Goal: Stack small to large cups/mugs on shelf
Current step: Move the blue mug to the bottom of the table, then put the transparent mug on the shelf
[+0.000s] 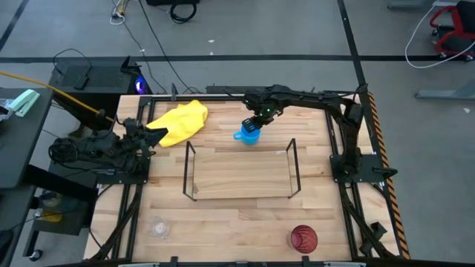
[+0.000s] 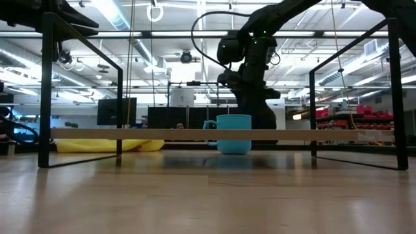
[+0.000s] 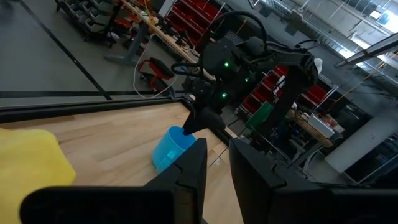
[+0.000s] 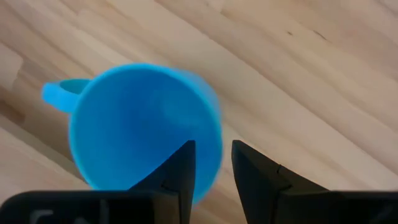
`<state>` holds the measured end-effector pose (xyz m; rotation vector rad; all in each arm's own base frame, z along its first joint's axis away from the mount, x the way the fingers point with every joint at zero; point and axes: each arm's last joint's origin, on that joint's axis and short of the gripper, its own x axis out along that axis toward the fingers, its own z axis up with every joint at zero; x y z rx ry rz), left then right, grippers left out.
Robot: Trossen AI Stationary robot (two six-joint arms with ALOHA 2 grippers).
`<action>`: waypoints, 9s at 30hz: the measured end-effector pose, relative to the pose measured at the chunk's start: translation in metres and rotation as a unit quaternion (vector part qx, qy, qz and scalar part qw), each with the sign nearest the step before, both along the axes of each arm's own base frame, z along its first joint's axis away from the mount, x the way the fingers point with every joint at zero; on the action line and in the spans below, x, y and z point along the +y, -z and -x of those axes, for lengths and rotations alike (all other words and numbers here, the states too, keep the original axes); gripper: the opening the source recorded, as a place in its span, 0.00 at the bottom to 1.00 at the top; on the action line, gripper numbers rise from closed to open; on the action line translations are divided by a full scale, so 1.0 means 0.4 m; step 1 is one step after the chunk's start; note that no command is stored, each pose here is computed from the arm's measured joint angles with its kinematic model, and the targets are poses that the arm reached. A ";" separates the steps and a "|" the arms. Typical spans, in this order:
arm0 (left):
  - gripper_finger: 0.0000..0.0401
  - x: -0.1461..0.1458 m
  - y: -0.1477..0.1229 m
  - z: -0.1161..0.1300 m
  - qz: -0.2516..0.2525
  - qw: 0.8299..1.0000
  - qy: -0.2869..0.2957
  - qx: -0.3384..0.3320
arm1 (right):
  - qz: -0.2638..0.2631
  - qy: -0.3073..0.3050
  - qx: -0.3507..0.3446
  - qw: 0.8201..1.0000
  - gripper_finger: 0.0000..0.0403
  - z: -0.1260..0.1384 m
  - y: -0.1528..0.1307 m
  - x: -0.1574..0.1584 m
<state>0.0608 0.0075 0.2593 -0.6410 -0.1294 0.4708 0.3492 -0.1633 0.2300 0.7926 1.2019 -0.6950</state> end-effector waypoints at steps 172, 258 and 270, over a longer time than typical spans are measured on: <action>0.11 -0.026 -0.158 -0.025 0.029 0.981 0.164 0.100 | 0.130 -0.442 -0.171 0.871 0.33 -0.031 -0.354 0.703; 0.30 -0.477 0.154 -0.110 0.326 0.721 0.154 0.592 | 0.205 -0.147 -0.157 0.955 0.33 0.353 -0.486 0.715; 0.03 -0.474 0.155 -0.112 0.335 0.720 0.140 0.592 | 0.205 -0.142 -0.168 0.954 0.33 0.349 -0.488 0.717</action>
